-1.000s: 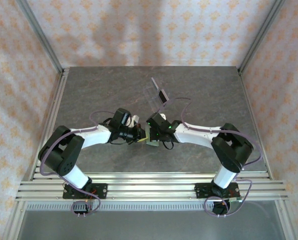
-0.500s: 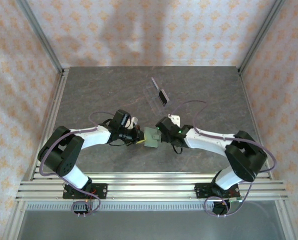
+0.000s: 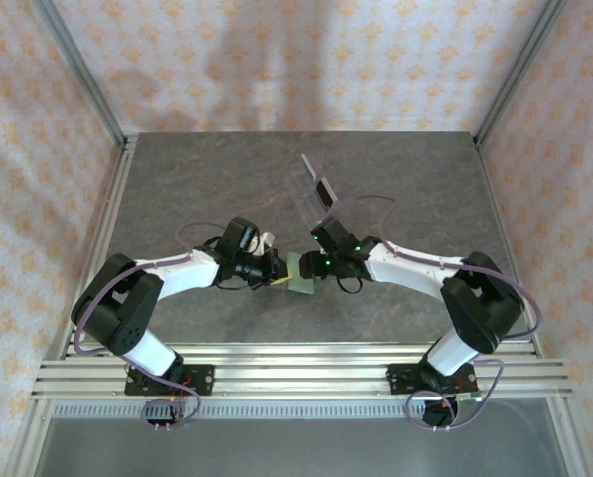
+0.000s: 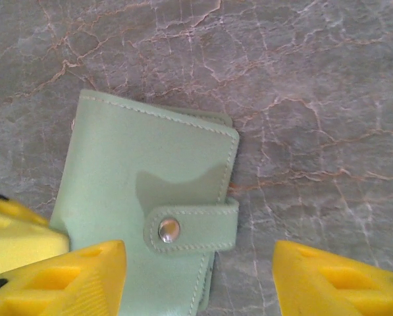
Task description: Put the credit cards into the card holder
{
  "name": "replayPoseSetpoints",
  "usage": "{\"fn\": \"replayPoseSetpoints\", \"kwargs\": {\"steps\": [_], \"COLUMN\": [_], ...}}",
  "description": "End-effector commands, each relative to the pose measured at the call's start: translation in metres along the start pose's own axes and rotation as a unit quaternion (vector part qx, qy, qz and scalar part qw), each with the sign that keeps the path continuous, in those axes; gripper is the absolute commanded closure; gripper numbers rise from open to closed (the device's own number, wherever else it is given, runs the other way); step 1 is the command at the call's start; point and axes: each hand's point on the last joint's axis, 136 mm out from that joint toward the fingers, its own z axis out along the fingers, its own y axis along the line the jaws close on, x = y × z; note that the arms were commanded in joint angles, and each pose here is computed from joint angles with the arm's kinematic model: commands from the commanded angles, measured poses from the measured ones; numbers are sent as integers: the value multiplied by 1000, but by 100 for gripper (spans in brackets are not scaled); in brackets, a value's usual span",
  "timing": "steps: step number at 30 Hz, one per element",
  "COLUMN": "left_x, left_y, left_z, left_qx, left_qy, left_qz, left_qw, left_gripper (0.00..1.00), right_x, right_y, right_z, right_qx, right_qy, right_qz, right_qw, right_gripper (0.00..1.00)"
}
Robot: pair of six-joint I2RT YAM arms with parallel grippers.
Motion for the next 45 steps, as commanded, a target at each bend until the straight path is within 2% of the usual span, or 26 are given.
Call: {"fn": "replayPoseSetpoints", "kwargs": {"steps": [1,9,13,17,24,26,30,39,41,43,45], "left_x": [2,3,1,1,1,0,1,3,2,3,4], "left_y": [-21,-22,-15,-16,-18,-18,-18,-16,-13,-13,-11], "left_z": [-4,-5,-7,-5,-3,-5,-5,-6,-6,-4,-4], "left_qx": [32,27,11,10,15,14,16,17,13,12,9], "left_qy": [1,2,-11,-2,-1,-8,-6,-9,-13,-7,-4], "left_qz": [17,22,22,25,24,24,25,24,24,24,24], "left_qw": [999,999,1000,1000,1000,1000,1000,1000,1000,1000,1000], "left_gripper": [100,100,100,100,100,100,100,100,100,100,100], "right_x": [-4,4,16,27,27,27,25,14,12,10,8], "right_y": [4,-4,-9,-12,-10,-8,-12,-35,-41,-48,-52], "right_z": [5,17,14,12,13,13,14,18,16,13,9], "right_qx": [13,68,87,99,100,104,135,223,242,263,272], "right_qy": [12,34,51,66,65,68,55,23,16,6,-9], "right_qz": [-30,-35,-30,-24,-20,-19,-19,3,10,16,29], "right_qw": [999,996,994,993,993,992,989,975,970,965,962], "right_gripper": [39,49,49,51,53,50,50,76,86,100,100]}}
